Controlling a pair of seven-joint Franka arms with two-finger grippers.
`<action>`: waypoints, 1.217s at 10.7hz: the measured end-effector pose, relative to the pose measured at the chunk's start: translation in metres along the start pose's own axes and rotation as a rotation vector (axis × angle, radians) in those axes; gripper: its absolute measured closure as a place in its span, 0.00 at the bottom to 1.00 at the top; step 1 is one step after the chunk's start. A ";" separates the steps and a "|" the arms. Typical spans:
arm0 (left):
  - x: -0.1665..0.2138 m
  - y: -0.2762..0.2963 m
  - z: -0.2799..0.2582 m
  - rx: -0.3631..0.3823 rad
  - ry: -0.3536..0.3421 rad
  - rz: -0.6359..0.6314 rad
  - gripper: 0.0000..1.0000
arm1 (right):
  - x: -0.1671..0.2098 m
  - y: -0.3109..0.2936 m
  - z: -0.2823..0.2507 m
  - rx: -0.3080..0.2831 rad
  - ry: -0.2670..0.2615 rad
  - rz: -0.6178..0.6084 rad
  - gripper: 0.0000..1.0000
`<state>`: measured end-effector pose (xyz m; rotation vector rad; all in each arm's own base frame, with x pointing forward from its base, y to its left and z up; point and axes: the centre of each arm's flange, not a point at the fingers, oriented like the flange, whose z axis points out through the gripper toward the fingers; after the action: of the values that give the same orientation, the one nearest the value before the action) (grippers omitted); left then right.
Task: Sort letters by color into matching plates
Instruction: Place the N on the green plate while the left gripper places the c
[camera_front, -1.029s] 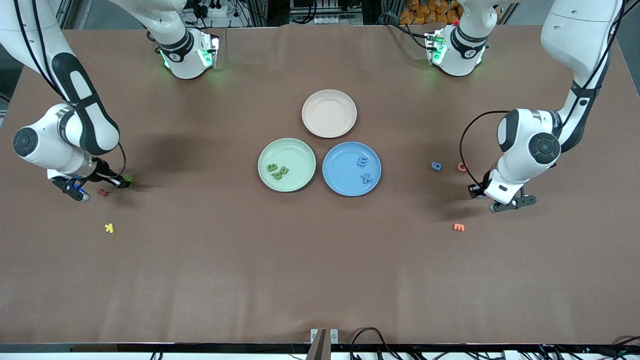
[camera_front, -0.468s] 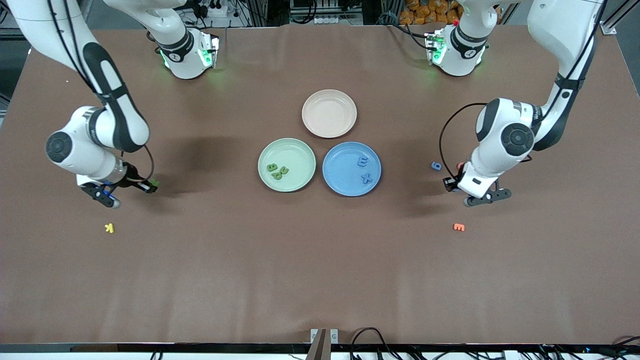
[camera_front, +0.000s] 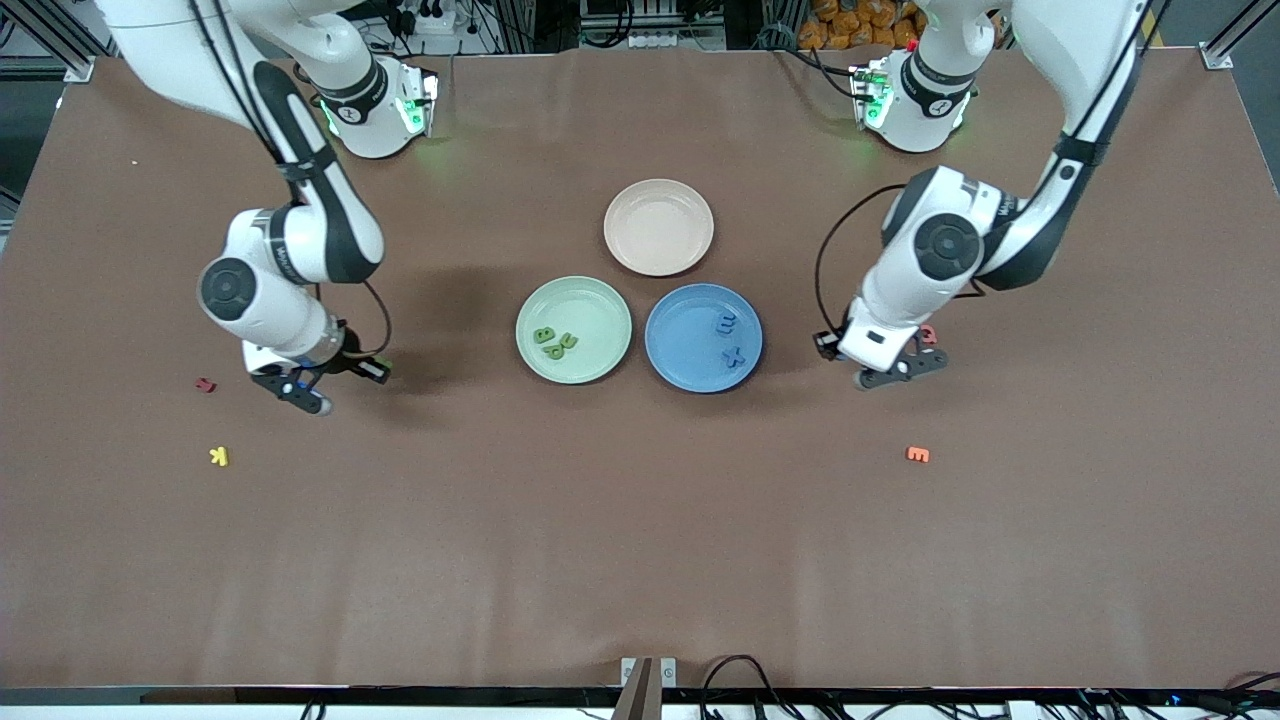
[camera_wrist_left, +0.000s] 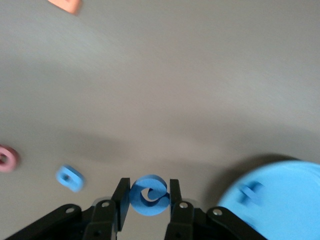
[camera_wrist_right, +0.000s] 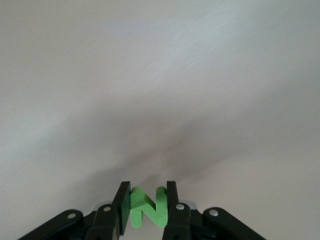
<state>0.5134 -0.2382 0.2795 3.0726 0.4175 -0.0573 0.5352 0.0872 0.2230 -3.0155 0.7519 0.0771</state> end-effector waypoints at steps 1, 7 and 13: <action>-0.015 0.018 -0.002 -0.008 -0.004 -0.001 0.64 | -0.016 -0.022 -0.001 -0.007 -0.010 0.005 0.67; -0.103 0.104 -0.009 -0.011 -0.013 -0.001 0.64 | -0.124 -0.137 -0.008 -0.038 -0.034 -0.005 0.67; -0.110 0.131 -0.014 -0.043 -0.020 -0.032 0.61 | -0.161 -0.204 0.011 -0.073 -0.057 0.053 0.67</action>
<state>0.4430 -0.3934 0.3024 3.0210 0.4609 -0.0791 0.4890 0.3426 0.2253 -3.0465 0.8414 0.1956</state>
